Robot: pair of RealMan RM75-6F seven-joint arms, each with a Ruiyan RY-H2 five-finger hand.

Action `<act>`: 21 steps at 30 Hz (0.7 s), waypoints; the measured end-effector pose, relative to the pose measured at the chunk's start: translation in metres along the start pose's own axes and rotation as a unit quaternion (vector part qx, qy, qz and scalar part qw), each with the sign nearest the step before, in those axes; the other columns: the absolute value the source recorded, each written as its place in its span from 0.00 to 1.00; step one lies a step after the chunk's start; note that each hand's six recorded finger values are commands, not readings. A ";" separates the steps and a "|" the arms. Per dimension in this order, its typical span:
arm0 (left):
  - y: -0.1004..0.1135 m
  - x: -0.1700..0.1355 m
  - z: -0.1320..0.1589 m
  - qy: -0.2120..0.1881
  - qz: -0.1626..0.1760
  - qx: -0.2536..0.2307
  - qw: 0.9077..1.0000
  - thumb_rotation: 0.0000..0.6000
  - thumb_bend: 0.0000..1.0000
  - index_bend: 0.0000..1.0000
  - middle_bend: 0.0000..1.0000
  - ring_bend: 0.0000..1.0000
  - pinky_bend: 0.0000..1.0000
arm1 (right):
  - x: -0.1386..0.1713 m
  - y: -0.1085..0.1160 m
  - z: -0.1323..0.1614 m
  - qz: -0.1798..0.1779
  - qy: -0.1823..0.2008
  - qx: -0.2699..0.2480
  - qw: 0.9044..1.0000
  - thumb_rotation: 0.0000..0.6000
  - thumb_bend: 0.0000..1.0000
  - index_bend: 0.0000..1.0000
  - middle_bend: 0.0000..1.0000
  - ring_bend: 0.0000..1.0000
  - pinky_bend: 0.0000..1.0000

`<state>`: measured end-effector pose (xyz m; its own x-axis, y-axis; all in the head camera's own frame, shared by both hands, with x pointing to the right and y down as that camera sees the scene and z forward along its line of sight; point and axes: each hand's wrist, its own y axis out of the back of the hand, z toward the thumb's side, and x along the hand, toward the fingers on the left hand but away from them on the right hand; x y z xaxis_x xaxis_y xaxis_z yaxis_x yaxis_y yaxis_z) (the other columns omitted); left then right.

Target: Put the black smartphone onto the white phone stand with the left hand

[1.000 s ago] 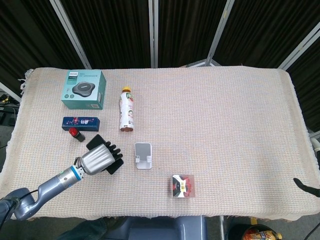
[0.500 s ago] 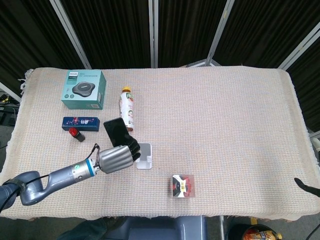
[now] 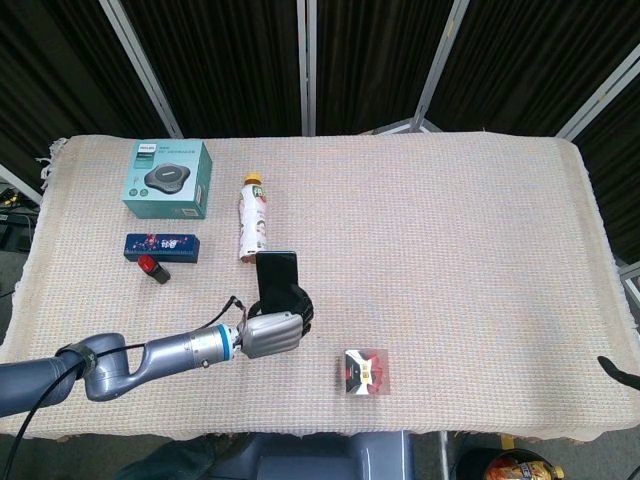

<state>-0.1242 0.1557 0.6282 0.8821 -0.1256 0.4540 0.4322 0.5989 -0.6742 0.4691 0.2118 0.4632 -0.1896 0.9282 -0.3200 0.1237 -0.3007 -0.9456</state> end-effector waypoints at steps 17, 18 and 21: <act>-0.016 0.017 0.009 -0.018 -0.019 0.034 0.999 1.00 0.00 0.52 0.33 0.44 0.39 | -0.001 0.001 0.000 0.000 0.001 -0.004 1.000 1.00 0.00 0.00 0.00 0.00 0.00; -0.016 0.017 0.009 -0.017 -0.018 0.035 0.999 1.00 0.00 0.52 0.33 0.43 0.39 | -0.001 0.001 -0.001 0.000 0.001 -0.004 1.000 1.00 0.00 0.00 0.00 0.00 0.00; -0.017 0.020 0.011 -0.012 -0.017 0.032 0.999 1.00 0.00 0.51 0.33 0.43 0.39 | -0.001 0.001 -0.001 0.000 0.000 -0.004 1.000 1.00 0.00 0.00 0.00 0.00 0.00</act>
<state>-0.1157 0.1516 0.6549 0.8623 -0.1271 0.4902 0.4477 0.6436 -0.6208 0.4708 0.2109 0.4623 -0.1902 0.9279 -0.3206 0.1320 -0.2994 -0.9450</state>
